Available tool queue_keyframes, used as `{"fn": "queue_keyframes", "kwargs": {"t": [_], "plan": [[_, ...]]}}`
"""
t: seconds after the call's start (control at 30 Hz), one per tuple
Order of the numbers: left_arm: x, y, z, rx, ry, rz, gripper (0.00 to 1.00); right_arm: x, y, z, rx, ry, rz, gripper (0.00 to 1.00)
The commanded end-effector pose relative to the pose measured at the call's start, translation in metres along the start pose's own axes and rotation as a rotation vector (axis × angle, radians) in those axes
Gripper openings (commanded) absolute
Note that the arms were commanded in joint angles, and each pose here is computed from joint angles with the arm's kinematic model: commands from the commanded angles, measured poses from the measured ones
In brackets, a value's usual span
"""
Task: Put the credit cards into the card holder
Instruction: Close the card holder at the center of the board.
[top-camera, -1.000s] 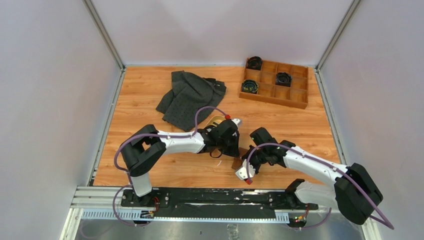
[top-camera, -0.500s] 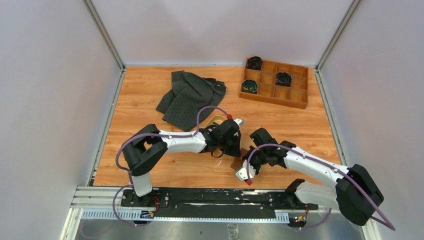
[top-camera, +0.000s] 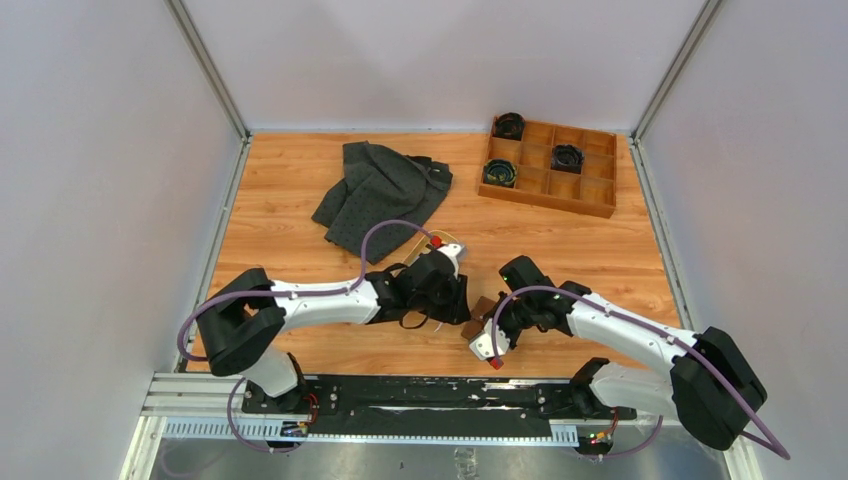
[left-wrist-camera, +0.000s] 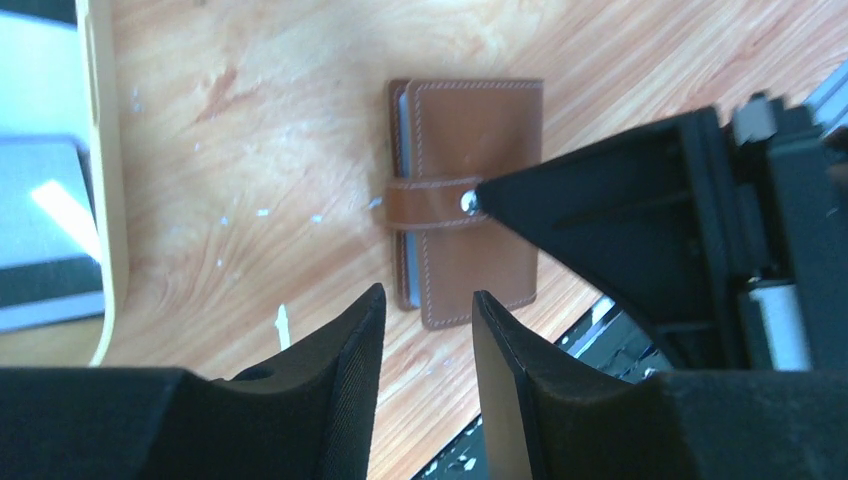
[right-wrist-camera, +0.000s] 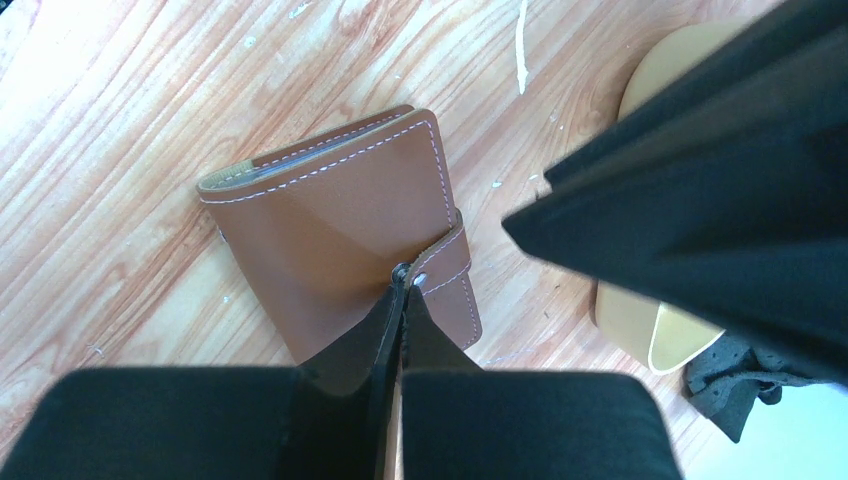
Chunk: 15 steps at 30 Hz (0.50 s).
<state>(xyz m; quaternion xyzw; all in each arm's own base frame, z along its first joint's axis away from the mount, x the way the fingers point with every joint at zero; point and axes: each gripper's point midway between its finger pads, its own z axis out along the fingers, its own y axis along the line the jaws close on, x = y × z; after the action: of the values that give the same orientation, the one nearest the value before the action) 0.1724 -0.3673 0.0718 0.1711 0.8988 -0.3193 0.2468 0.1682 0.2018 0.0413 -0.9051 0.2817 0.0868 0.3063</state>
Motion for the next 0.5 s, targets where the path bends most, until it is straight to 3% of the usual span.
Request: {"fn": "queue_keyframes", "kwargs": {"t": [0.0, 0.47], "plan": [[0.012, 0.005, -0.004, 0.017, -0.007, -0.038, 0.42, -0.012, 0.067, 0.009, -0.222, -0.043, 0.130, 0.00], [0.029, -0.004, 0.021, 0.094, 0.072, -0.056, 0.48, -0.010, 0.067, 0.010, -0.223, -0.037, 0.128, 0.00]]}}
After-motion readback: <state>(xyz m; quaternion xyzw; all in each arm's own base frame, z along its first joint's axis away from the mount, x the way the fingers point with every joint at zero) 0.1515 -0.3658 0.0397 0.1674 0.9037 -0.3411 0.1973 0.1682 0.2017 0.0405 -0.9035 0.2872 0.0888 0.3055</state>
